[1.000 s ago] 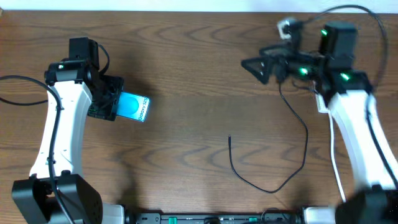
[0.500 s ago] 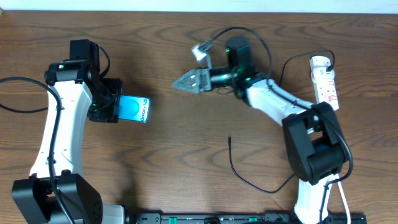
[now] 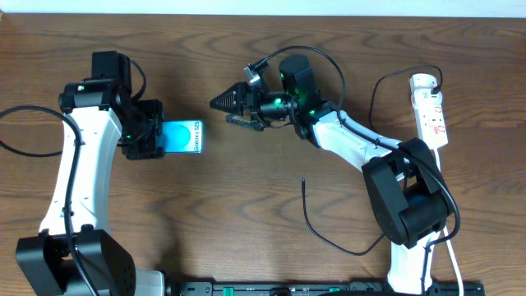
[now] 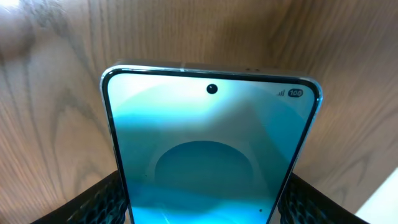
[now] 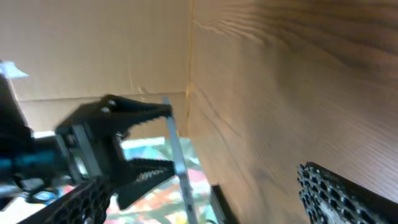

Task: Plug charger to phone and switch on socket
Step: 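Move the right gripper toward the phone held by the left gripper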

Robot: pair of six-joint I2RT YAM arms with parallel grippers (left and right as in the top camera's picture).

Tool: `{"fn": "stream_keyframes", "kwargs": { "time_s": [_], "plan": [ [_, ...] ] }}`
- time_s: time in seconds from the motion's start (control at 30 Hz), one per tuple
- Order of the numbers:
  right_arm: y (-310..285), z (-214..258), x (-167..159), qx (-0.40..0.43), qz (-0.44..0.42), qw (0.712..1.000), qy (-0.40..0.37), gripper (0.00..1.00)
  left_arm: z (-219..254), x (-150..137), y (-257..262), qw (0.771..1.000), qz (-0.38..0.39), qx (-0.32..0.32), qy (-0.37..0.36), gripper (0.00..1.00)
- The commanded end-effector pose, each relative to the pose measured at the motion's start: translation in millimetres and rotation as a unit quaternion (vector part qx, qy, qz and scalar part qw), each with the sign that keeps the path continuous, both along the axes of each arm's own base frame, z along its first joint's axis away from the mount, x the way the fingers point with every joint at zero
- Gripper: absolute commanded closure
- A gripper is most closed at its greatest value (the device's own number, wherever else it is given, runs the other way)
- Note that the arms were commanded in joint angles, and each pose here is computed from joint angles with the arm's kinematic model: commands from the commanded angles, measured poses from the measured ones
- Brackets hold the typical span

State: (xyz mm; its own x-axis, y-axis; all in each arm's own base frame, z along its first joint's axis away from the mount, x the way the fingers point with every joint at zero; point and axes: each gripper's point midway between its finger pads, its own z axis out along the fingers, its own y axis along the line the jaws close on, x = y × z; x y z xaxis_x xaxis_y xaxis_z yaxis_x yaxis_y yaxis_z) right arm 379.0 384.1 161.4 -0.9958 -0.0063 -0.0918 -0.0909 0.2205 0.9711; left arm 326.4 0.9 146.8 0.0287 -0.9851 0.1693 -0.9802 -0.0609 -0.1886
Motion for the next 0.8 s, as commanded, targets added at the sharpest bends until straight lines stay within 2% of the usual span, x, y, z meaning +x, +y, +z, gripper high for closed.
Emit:
{"fn": "stream_keyframes", "kwargs": {
  "time_s": [0.0,0.4,0.77],
  "plan": [
    [10,25,-10,0.033,0.025,0.999,0.009,0.05,7,6,-6,1.0,0.003,-0.02,-0.016,0.93],
    [20,39,-32,0.061,0.079,0.995,-0.004,0.05,14,13,-23,0.997,-0.005,-0.071,-0.034,0.93],
    [41,37,-51,0.058,0.094,0.994,-0.021,0.08,13,6,-31,0.996,-0.009,-0.087,-0.018,0.93]
  ]
}}
